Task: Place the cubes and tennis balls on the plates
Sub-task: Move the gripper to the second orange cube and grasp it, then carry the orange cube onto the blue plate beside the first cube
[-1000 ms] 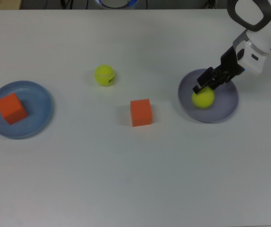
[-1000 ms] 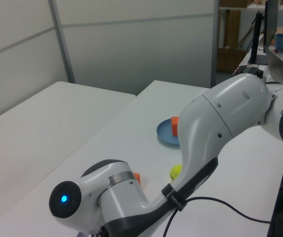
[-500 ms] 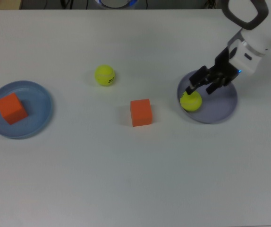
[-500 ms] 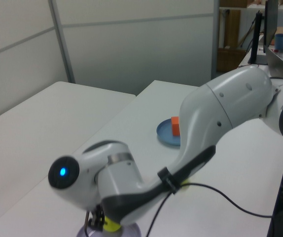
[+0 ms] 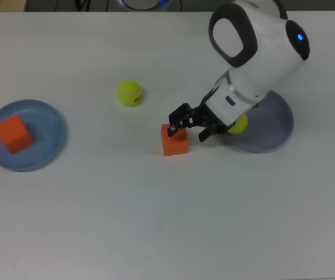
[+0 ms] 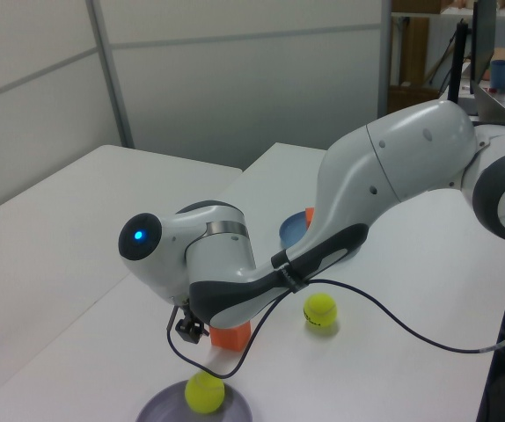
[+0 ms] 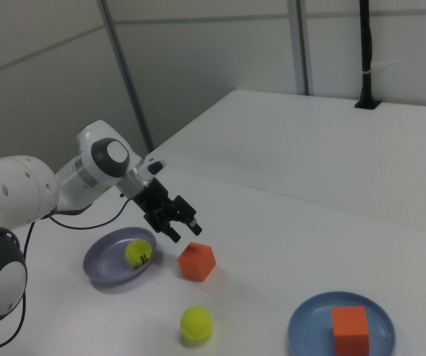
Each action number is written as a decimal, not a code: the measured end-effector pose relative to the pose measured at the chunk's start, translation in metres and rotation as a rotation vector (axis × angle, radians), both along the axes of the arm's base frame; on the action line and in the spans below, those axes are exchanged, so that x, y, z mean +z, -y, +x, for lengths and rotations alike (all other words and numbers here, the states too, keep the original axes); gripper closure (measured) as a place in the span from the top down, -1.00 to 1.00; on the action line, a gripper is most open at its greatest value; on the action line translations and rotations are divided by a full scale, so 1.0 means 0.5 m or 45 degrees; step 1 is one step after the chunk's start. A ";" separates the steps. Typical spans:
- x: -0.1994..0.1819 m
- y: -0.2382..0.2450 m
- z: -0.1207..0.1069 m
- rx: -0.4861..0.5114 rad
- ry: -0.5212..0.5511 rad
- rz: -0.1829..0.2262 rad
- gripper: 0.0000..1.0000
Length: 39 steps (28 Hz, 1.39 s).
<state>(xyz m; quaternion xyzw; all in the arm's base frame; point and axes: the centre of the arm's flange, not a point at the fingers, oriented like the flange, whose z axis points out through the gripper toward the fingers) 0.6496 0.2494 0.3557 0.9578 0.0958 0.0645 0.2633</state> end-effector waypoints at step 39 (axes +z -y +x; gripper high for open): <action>-0.041 0.135 0.034 -0.180 -0.080 0.056 0.39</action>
